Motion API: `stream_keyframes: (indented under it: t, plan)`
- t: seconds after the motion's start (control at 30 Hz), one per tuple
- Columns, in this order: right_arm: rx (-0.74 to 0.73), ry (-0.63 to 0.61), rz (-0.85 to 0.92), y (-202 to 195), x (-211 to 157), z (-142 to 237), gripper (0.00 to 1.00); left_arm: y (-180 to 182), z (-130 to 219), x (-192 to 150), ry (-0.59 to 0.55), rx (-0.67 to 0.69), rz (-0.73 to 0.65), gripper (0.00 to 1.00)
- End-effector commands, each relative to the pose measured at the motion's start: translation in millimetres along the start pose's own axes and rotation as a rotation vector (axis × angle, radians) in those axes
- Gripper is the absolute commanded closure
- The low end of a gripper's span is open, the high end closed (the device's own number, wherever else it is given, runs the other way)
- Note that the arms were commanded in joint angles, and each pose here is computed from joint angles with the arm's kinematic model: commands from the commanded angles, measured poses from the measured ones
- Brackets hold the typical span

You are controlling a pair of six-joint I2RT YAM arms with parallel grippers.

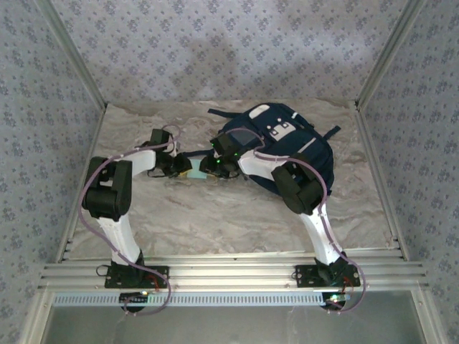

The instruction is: Pack the student bag

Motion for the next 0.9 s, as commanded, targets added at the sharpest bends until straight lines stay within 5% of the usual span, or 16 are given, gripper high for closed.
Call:
stream_keyframes:
  t: [0.0, 0.23, 0.57, 0.87]
  plan:
    - [0.024, 0.008, 0.0, 11.9, -4.5, -8.2, 0.7, -15.2, -5.0, -9.7, 0.026, -0.097, 0.019, 0.79]
    - [0.039, -0.009, 0.001, 13.0, 3.4, 0.6, 1.0, -23.2, 2.0, -11.1, 0.017, -0.104, 0.014, 0.77]
    - [0.115, -0.038, 0.038, 27.9, 17.2, 38.0, 1.0, -34.3, 59.0, 17.9, -0.104, -0.037, -0.024, 0.4]
    - [0.175, -0.062, 0.068, 33.1, 27.1, 87.9, 1.0, -41.3, 85.2, 31.2, -0.215, -0.116, -0.007, 0.35]
Point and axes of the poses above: each hand's point on the last joint's axis, 136 mm out from that joint toward the fingers, its own z axis back along the fingers, its own y axis along the line the jaws close on, x = y × z, the point moved 4 cm from there along z, back along the fingers, and after that the axes turned 11 degrees about -z, right-handed, at the moved point
